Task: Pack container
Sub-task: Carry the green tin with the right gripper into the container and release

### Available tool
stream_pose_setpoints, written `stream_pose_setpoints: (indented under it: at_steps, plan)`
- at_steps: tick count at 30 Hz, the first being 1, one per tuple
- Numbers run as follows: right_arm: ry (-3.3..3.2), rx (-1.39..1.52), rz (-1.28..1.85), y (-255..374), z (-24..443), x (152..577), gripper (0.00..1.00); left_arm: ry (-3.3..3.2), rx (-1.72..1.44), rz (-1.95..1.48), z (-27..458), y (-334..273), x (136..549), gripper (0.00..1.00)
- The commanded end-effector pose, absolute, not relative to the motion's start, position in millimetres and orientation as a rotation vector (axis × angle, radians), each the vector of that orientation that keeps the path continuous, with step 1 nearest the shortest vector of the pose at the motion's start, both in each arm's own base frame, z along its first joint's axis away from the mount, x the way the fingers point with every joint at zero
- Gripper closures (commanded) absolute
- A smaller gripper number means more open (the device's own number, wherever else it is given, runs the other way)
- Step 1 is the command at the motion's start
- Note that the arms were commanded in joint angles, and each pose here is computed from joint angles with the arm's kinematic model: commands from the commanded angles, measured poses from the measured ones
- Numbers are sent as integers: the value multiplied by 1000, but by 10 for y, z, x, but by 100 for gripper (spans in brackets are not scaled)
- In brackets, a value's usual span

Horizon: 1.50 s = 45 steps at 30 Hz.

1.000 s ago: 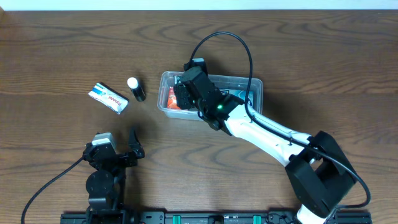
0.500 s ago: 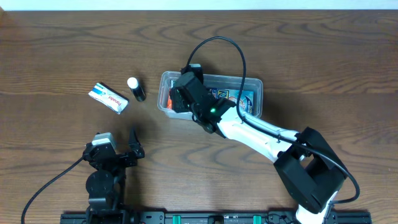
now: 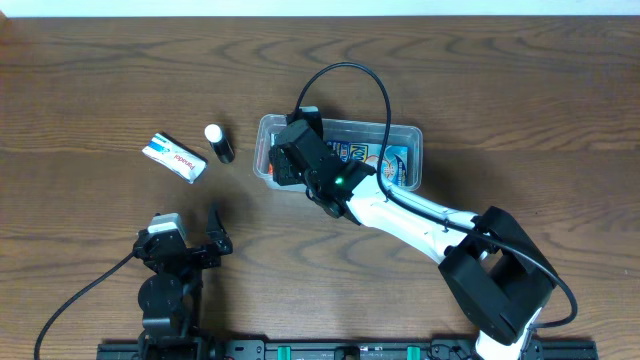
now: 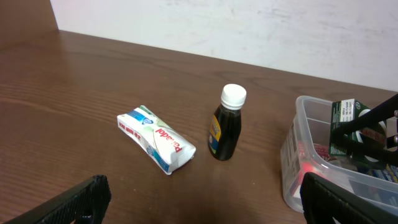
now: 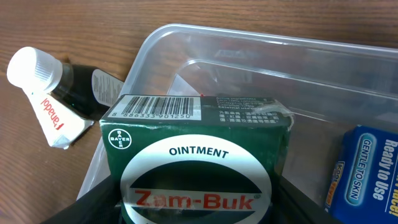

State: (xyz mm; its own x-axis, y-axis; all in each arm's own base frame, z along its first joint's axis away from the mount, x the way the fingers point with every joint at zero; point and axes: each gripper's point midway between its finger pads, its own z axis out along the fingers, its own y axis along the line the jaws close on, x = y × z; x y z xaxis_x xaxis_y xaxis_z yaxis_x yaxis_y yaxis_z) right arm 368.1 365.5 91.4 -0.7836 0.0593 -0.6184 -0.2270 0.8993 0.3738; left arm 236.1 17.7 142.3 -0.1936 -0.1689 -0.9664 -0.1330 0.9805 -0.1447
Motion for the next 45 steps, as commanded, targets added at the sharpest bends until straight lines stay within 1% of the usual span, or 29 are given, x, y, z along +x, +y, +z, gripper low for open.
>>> stream_pose_setpoints:
  at_steps: [1, 6, 11, 22, 28, 45]
  plan:
    - [2401, -109, 575, 3707, 908, 3687, 44, 1826, -215, -21, 1257, 177, 2343, 2]
    - [2403, -114, 577, 3734, 860, 3684, 41, 1826, -215, -21, 1257, 177, 2343, 2]
    - [2406, -125, 603, 3780, 834, 3677, 41, 1826, -215, -21, 1257, 177, 2343, 2]
    - [2408, -125, 601, 3780, 821, 3678, 34, 1826, -215, -21, 1258, 177, 2343, 2]
    - [2404, -128, 603, 3785, 828, 3683, 32, 1826, -215, -21, 1257, 177, 2343, 2]
    - [2400, -150, 629, 3827, 845, 3669, 31, 1826, -215, -21, 1258, 177, 2343, 2]
